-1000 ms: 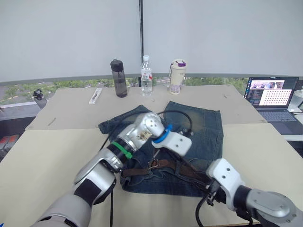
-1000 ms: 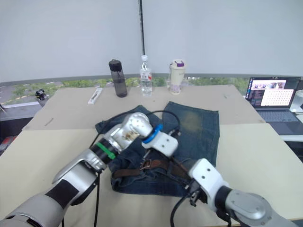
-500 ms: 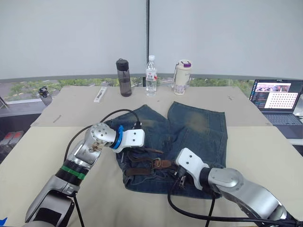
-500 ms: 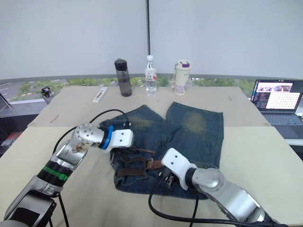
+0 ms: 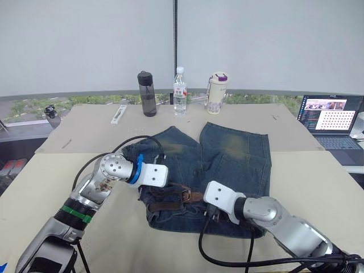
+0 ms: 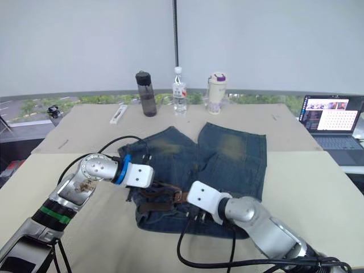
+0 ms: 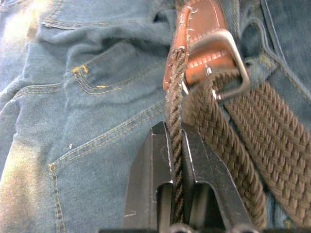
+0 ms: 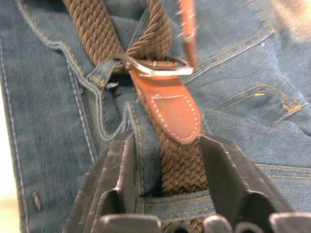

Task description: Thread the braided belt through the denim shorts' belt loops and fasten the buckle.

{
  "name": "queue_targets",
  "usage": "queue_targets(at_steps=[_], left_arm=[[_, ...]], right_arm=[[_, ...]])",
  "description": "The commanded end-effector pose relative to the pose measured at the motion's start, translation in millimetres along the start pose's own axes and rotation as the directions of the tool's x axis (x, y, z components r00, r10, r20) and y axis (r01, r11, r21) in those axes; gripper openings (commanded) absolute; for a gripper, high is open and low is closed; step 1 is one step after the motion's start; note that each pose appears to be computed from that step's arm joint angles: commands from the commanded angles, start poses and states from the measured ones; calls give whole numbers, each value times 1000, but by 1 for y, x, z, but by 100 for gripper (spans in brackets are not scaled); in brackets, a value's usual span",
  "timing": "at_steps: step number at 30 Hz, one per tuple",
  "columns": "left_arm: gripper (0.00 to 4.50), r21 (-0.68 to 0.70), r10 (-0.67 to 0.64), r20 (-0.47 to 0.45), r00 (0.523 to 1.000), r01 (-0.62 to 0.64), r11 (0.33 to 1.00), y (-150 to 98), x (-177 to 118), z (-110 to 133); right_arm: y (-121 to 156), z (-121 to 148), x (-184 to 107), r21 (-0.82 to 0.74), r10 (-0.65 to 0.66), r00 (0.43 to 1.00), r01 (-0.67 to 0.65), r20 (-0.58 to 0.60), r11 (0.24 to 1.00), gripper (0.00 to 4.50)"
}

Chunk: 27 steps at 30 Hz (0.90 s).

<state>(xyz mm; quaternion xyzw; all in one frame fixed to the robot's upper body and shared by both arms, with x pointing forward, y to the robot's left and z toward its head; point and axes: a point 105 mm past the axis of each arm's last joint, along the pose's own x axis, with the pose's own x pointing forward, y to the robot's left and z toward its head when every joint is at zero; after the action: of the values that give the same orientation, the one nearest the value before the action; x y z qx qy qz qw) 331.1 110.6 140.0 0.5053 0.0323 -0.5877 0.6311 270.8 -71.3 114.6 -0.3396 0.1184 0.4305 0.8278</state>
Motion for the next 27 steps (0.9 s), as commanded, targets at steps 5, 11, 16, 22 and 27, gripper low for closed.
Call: queue_targets(at_steps=[5, 11, 16, 22, 27], left_arm=[[0, 215, 6, -60, 998, 7, 977, 23, -6, -2], [0, 277, -32, -56, 998, 47, 960, 24, -1, -2], [0, 332, -68, -22, 997, 71, 941, 18, 16, 10], [0, 251, -71, 75, 995, 50, 967, 9, 37, 28], [0, 105, -78, 111, 991, 66, 992, -7, 40, 27]], right_arm=[[-5, 16, -10, 84, -37, 996, 30, 82, 996, 3], [-7, 18, -11, 131, -52, 994, 39, 96, 991, 3], [-7, 18, -10, 173, -56, 993, 37, 107, 984, 3], [-5, 15, -8, 209, -55, 993, 32, 106, 977, 3], [2, 16, -14, 247, -25, 990, -10, 135, 969, 68]])
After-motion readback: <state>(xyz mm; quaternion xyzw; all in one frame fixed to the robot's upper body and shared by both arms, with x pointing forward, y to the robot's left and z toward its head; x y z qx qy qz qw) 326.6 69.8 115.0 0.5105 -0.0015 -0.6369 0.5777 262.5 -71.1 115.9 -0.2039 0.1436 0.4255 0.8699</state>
